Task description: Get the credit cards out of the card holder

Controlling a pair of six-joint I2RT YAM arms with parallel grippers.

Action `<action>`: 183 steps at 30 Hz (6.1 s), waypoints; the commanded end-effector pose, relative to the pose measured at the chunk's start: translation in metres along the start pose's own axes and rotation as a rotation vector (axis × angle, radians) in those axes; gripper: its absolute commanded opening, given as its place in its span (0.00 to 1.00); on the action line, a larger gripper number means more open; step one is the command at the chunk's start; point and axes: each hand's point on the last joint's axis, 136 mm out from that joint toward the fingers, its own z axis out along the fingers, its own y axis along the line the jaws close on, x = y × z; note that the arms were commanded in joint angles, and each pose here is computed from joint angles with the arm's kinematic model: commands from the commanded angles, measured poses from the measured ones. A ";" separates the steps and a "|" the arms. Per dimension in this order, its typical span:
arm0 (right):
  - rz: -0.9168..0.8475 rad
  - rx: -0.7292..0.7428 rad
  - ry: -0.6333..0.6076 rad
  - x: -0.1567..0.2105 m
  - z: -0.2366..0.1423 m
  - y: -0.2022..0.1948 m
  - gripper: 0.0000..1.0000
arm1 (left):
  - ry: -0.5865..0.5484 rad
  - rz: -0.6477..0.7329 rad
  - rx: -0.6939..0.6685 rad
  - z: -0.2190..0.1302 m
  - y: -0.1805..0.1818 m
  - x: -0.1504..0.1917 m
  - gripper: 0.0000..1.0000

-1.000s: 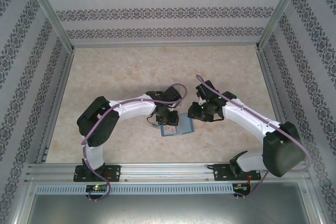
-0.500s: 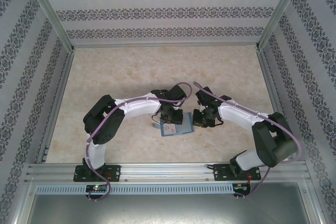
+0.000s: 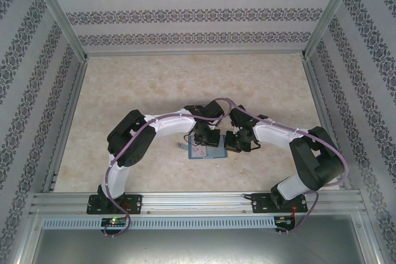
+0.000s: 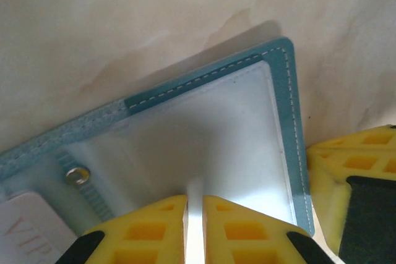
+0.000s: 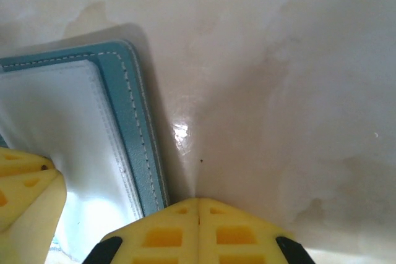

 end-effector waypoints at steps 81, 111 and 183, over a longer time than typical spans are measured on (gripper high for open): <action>-0.056 -0.181 0.033 -0.006 0.017 0.074 0.14 | -0.107 -0.162 0.043 -0.053 0.072 0.017 0.17; -0.073 -0.295 0.057 -0.001 0.023 0.105 0.19 | -0.054 -0.170 -0.064 -0.034 0.098 0.035 0.16; -0.095 -0.275 0.033 -0.005 0.029 0.082 0.25 | -0.009 -0.145 -0.138 -0.020 0.101 0.050 0.14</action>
